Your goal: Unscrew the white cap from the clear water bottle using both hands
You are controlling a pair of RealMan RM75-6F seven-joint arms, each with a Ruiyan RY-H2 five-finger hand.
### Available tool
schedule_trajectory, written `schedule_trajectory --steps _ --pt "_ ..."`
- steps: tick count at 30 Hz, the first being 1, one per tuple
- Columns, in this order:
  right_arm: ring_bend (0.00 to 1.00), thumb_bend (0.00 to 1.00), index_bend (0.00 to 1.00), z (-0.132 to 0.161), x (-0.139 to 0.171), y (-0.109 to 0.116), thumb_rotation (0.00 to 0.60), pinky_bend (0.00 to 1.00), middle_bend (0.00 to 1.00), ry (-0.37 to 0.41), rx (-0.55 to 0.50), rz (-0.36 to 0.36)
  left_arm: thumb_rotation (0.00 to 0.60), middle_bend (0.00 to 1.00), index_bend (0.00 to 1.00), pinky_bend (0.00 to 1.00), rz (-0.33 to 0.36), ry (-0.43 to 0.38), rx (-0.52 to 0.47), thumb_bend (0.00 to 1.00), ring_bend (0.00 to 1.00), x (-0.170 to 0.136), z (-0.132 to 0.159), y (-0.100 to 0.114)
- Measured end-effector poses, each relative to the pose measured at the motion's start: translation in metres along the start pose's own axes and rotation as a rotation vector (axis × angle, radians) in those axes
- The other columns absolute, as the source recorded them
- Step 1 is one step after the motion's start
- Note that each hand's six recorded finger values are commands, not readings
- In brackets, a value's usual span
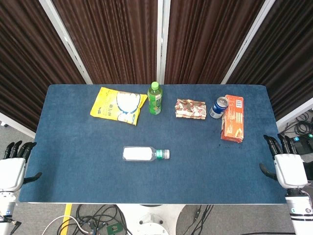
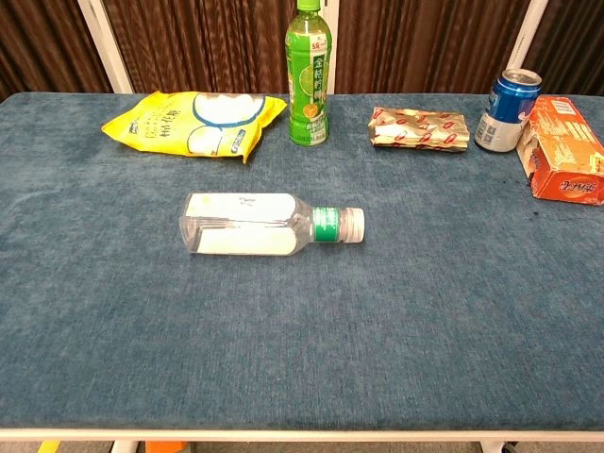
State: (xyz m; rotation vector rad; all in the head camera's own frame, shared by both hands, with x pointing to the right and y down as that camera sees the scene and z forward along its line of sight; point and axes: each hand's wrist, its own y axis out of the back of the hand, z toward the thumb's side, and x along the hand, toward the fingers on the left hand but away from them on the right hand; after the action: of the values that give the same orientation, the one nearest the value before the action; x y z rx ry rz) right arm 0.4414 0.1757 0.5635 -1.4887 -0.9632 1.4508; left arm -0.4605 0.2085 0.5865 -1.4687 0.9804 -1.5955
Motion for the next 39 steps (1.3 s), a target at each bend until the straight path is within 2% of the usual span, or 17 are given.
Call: schedule_trajectory --steps 12,18,21,27,34,39 --pt "0.0 0.16 0.07 0.005 -0.003 0.005 0.6 0.0 0.14 0.034 -0.015 -0.012 0.6 0.14 0.15 0.08 0.009 0.03 -0.018 0.0 0.05 -0.015 -0.003 -0.001" --pt "0.0 0.16 0.07 -0.002 0.005 0.012 0.6 0.0 0.14 0.019 -0.028 -0.036 0.6 0.14 0.15 0.08 0.023 -0.014 -0.031 0.0 0.05 -0.013 0.008 0.003" --pt "0.0 0.16 0.07 -0.006 0.007 0.016 0.6 0.0 0.14 0.015 -0.029 -0.05 0.6 0.14 0.16 0.08 0.026 -0.084 -0.036 0.0 0.06 -0.003 0.023 0.005" --pt "0.0 0.16 0.07 -0.008 0.005 0.02 0.6 0.0 0.14 0.029 -0.028 -0.057 0.6 0.16 0.17 0.09 -0.014 -0.265 -0.036 0.0 0.06 0.028 0.07 0.006" --pt "0.0 0.16 0.07 -0.009 0.003 0.02 0.6 0.0 0.14 0.03 -0.03 -0.049 0.6 0.16 0.17 0.11 -0.101 -0.477 -0.05 0.0 0.08 0.066 0.149 -0.009" --pt "0.0 0.16 0.08 -0.01 0.001 0.018 0.6 0.0 0.14 0.024 -0.028 -0.037 0.6 0.16 0.17 0.11 -0.158 -0.583 -0.063 0.0 0.08 0.084 0.207 -0.027"
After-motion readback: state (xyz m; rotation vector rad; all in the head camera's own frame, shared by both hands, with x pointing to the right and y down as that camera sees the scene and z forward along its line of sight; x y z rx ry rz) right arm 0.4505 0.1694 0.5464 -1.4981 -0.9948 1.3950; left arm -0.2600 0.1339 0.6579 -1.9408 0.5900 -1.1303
